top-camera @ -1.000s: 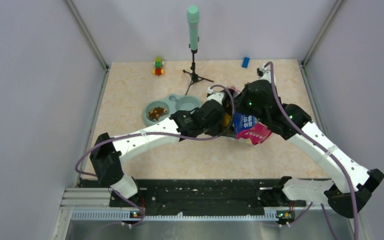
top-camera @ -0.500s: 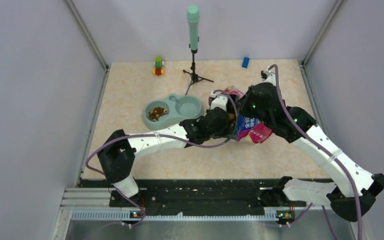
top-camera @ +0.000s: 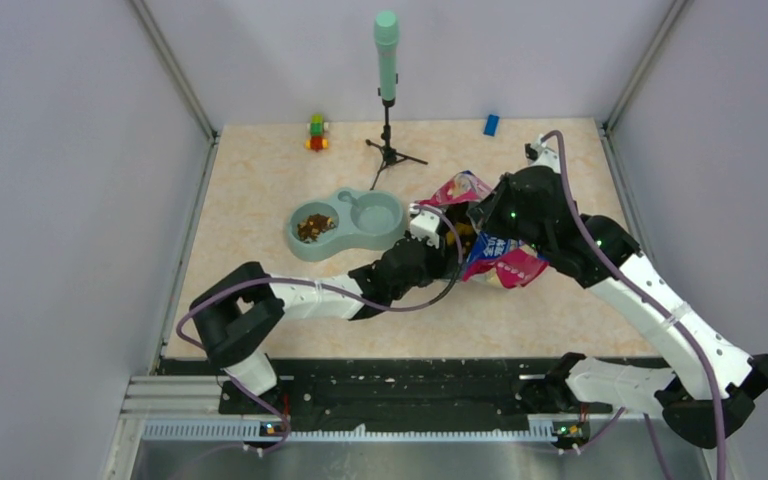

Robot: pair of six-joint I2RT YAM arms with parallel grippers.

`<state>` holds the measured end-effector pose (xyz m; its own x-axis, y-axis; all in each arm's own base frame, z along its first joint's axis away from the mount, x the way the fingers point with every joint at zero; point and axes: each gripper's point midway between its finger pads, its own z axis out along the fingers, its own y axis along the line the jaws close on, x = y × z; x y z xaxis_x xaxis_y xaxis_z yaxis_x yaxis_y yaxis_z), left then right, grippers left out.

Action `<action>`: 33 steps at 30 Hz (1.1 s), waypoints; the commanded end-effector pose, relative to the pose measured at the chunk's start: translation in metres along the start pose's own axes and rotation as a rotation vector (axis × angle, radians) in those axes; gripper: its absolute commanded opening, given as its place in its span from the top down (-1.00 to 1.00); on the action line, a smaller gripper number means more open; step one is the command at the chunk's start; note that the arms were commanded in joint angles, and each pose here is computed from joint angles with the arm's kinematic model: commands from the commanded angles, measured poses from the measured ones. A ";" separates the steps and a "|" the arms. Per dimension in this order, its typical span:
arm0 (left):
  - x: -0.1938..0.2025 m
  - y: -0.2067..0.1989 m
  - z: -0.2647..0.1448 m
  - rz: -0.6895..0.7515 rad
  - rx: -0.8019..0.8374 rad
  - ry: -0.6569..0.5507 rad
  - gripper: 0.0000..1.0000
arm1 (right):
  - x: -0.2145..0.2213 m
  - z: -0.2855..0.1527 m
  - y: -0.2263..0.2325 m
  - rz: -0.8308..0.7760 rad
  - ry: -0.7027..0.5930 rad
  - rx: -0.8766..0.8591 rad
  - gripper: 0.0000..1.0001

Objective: Serve the pet food

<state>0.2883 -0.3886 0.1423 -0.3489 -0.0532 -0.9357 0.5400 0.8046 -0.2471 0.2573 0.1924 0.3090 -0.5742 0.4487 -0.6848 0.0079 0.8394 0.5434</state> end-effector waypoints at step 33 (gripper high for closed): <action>-0.073 -0.032 -0.105 0.137 0.276 -0.193 1.00 | -0.042 -0.019 -0.015 0.049 -0.108 0.041 1.00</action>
<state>0.2240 -0.3548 0.2358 -0.1512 -0.0917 -0.9842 0.7535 0.6338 -0.1748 0.2631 0.1685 0.3171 -0.5421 0.4992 -0.6760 0.0640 0.8267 0.5590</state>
